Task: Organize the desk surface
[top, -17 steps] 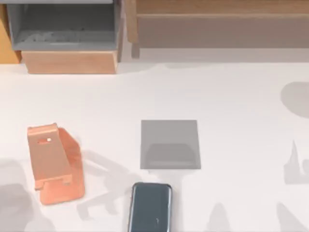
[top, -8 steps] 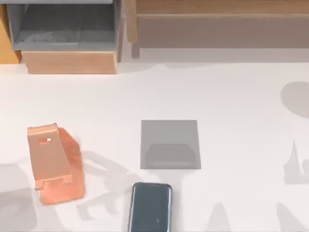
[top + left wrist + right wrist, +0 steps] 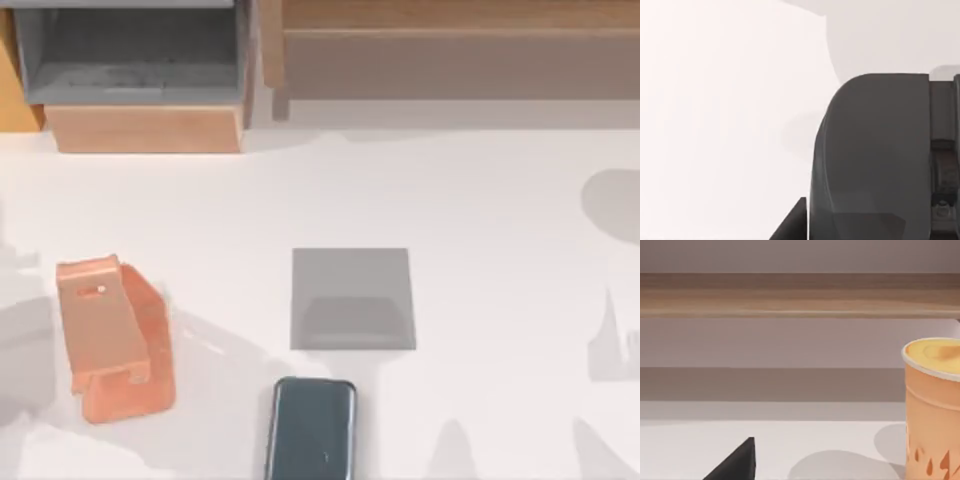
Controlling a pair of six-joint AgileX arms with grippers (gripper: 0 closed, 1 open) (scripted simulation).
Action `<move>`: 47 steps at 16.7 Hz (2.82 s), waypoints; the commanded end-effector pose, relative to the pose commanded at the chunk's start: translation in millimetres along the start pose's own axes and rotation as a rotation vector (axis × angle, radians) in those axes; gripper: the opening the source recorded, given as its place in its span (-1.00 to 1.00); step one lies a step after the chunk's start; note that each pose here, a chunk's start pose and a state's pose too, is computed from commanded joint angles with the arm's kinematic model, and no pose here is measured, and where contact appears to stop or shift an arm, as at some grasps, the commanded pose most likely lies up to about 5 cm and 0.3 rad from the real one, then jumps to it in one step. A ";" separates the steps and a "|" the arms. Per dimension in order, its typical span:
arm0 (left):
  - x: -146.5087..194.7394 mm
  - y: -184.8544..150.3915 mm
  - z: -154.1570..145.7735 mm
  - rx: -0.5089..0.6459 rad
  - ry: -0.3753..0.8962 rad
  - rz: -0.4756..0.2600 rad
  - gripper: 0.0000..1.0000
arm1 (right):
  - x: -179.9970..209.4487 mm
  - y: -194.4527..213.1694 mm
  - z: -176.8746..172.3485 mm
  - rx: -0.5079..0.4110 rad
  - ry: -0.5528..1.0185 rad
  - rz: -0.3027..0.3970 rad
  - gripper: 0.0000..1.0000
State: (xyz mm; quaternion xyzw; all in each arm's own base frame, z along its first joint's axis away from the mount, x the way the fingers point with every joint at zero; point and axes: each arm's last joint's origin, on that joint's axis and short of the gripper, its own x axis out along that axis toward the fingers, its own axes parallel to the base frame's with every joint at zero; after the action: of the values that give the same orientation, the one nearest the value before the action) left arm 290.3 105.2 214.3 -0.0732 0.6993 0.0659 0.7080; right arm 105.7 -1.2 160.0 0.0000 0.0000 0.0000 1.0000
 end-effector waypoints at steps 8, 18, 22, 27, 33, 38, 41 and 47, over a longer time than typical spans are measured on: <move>19.1 -248.7 54.6 0.175 -0.040 -0.028 -1.00 | 0.0 0.0 0.0 0.000 0.000 0.000 1.00; 74.6 -413.0 -21.6 0.211 -0.010 0.002 -1.00 | 0.0 0.0 0.0 0.000 0.000 0.000 1.00; 75.3 -412.0 -21.2 0.211 -0.008 0.002 -1.00 | 0.0 0.0 0.0 0.000 0.000 0.000 1.00; 84.6 -412.9 -21.8 0.211 -0.010 0.002 -1.00 | 0.0 0.0 0.0 0.000 0.000 0.000 1.00; 84.6 -412.9 -21.8 0.211 -0.010 0.002 -0.40 | 0.0 0.0 0.0 0.000 0.000 0.000 1.00; 84.6 -412.9 -21.8 0.211 -0.010 0.002 0.36 | 0.0 0.0 0.0 0.000 0.000 0.000 1.00; 84.6 -412.9 -21.8 0.211 -0.010 0.002 0.81 | 0.0 0.0 0.0 0.000 0.000 0.000 1.00; 84.6 -412.9 -21.8 0.211 -0.010 0.002 1.00 | 0.0 0.0 0.0 0.000 0.000 0.000 1.00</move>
State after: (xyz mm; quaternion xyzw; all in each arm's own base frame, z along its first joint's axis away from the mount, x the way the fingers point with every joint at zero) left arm 350.8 -304.7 134.2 0.0028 0.6989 -0.0070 0.7152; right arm 105.7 -1.2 160.0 0.0000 0.0000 0.0000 1.0000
